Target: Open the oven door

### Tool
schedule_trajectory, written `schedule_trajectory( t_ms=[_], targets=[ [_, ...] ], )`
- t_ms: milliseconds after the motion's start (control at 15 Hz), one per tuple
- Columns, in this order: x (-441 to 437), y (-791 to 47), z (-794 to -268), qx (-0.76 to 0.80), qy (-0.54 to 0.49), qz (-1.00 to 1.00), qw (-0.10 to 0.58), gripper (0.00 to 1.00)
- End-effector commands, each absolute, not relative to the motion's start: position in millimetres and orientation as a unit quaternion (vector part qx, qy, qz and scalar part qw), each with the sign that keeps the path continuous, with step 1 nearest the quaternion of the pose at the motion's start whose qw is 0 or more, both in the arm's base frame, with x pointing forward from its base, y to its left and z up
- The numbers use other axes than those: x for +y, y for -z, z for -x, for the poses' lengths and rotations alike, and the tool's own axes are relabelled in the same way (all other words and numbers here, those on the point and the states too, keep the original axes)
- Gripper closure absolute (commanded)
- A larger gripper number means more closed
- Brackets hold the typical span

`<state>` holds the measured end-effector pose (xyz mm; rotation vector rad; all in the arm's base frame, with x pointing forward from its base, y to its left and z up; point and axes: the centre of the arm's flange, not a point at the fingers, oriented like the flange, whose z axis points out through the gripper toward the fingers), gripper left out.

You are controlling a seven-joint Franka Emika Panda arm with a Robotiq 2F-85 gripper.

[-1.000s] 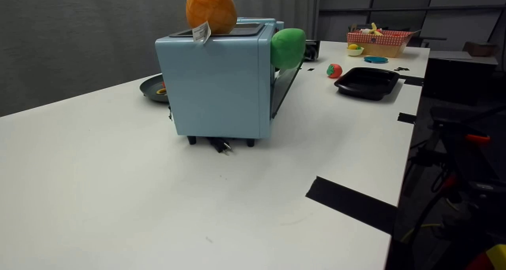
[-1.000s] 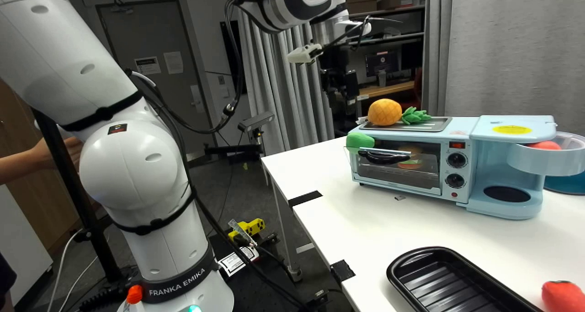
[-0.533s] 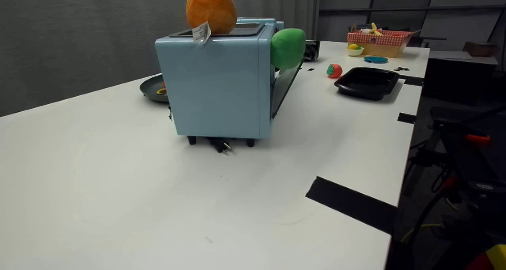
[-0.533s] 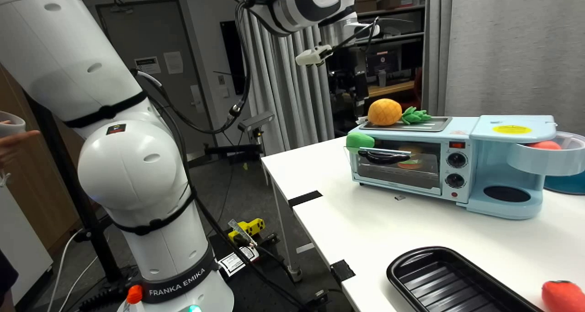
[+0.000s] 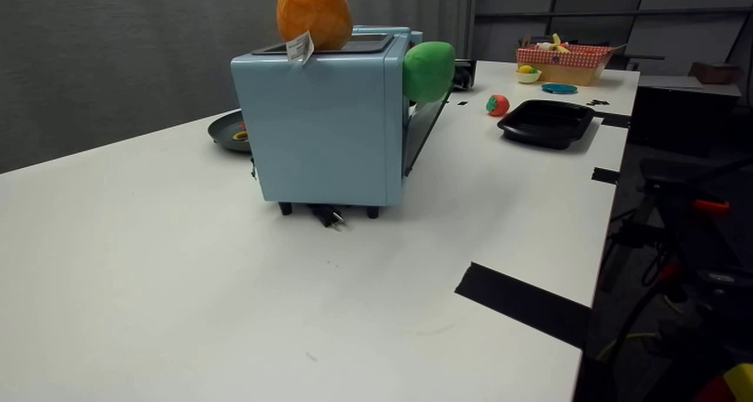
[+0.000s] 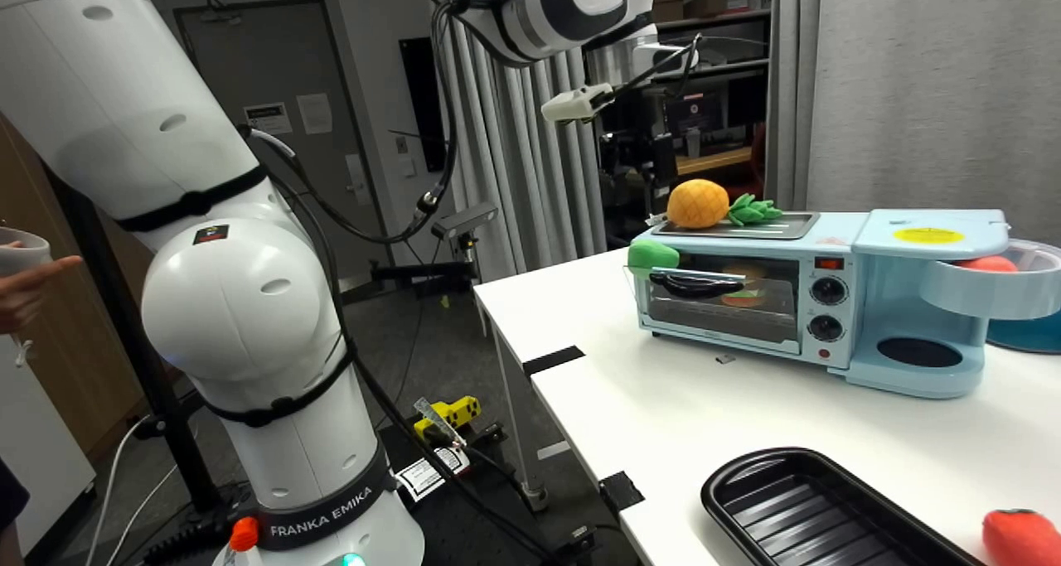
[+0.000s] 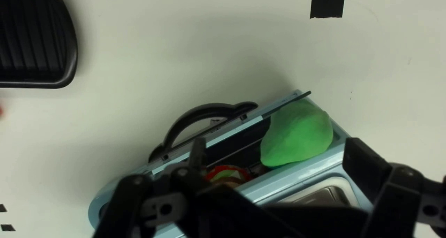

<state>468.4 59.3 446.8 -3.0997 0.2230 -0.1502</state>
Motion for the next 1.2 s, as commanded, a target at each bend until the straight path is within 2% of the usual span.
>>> schedule_trajectory(
  t_ms=[0, 1133],
  targets=[
    [38.8, -445.3, -470.8, 0.041, 0.047, 0.998, 0.019, 0.0],
    [5.5, -373.9, -512.3, -0.024, 0.083, 0.996, -0.015, 0.0]
  ],
)
